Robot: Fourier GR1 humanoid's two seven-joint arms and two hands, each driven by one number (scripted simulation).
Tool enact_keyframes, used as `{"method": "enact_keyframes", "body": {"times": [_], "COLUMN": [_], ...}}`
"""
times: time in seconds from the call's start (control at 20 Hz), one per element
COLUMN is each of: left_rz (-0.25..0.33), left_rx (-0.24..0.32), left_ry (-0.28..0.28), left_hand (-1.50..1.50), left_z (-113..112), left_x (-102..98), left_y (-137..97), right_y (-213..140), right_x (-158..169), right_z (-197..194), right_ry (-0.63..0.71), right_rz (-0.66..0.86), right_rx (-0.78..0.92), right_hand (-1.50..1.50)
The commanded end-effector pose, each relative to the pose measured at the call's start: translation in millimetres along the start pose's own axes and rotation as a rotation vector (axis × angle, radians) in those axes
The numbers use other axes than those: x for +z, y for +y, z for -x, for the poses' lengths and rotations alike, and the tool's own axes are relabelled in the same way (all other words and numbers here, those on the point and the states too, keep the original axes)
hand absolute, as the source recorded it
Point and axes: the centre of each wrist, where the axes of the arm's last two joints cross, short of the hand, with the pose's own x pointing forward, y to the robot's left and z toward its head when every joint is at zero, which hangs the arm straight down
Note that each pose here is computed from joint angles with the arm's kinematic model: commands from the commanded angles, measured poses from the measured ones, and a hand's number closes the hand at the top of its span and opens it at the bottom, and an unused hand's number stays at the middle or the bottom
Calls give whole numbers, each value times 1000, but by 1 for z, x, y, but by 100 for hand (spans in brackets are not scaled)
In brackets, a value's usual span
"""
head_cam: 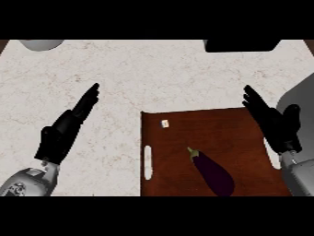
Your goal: Pick the eggplant from the tray and place it in the pot
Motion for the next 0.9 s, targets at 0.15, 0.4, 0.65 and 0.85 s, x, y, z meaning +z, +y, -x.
{"method": "enact_keyframes", "body": {"times": [0.15,0.4,0.65,0.85], "left_rz": [-99,-197,-242,-282], "left_rx": [85,208,256,249], "left_ry": [-182,-241,-252,-236], "left_hand": [0,0,0,0], "left_z": [-31,-35,-39,-28], "left_x": [-15,-20,-24,-27], "left_y": [7,13,22,28], "right_y": [70,42,30,14], "right_x": [-25,-38,-37,-44], "right_z": [-78,-142,-152,-181], "right_ry": [-268,-528,-712,-814], "right_rz": [-647,-811,-1158,-1266], "right_rx": [-47,330,319,425], "right_hand": [150,-150,-150,-150]}}
